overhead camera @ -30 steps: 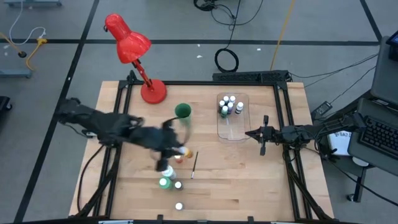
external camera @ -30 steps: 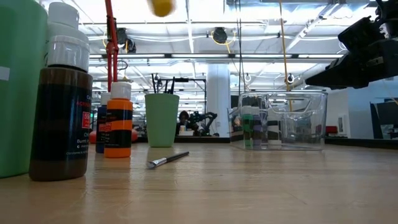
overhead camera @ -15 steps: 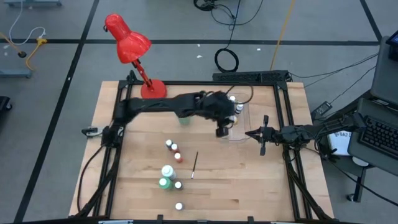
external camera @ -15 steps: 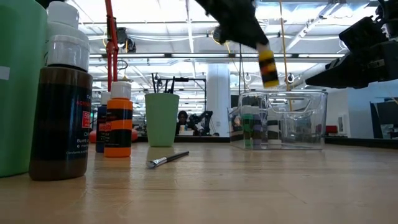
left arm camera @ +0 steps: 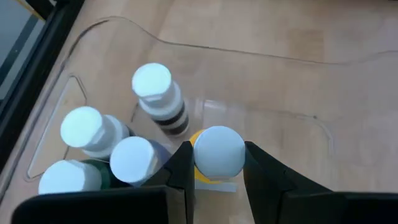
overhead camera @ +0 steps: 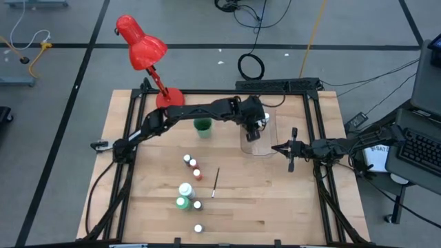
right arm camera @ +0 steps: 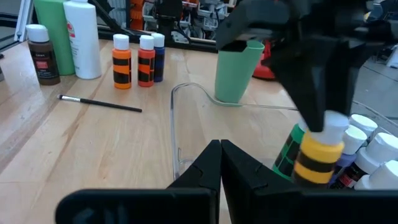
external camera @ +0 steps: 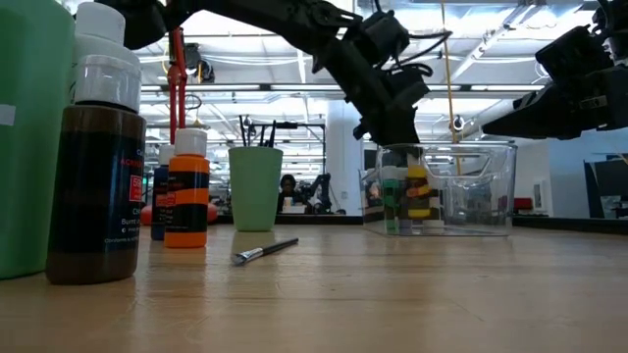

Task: Pick & Place Paint Supplies
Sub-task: Put the yellow paint bottle into the transparent bin, then put the dark blue paint bottle into the transparent bin

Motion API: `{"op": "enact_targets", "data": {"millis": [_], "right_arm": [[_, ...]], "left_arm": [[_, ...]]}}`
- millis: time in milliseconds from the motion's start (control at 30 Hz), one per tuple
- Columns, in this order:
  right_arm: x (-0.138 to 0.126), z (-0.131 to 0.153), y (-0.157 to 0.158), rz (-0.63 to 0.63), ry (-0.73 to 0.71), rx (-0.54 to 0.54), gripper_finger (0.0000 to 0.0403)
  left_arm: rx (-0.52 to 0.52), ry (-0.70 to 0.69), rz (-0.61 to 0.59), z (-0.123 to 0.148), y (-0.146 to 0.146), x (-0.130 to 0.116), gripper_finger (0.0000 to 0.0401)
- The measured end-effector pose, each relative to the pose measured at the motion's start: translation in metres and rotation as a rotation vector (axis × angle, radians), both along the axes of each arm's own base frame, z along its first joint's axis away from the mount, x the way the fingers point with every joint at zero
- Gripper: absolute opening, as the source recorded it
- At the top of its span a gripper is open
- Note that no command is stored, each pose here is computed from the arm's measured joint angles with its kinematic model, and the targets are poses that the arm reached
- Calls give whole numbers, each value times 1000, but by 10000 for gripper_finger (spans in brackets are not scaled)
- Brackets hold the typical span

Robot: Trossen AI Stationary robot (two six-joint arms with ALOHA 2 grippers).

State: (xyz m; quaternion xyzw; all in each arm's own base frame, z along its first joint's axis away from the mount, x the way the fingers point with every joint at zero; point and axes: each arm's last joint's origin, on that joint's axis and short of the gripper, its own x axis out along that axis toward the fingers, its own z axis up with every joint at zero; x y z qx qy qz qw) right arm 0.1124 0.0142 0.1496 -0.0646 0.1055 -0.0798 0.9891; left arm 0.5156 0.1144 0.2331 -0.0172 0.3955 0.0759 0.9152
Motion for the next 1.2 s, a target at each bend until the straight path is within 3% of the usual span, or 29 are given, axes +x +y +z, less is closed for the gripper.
{"op": "enact_targets", "data": {"millis": [233, 667, 1000, 1200], "right_arm": [[0, 0, 0, 0, -1, 0, 4], [0, 0, 0, 1, 0, -2, 4], [0, 0, 0, 0, -1, -2, 4], [0, 0, 0, 1, 0, -3, 4]], "left_arm": [[-18, -15, 24, 2, 9, -2, 90], [-28, -49, 49, -24, 27, -4, 90], [-32, -75, 64, -21, 28, -3, 220], [-30, -89, 51, -5, 24, -1, 259]]}}
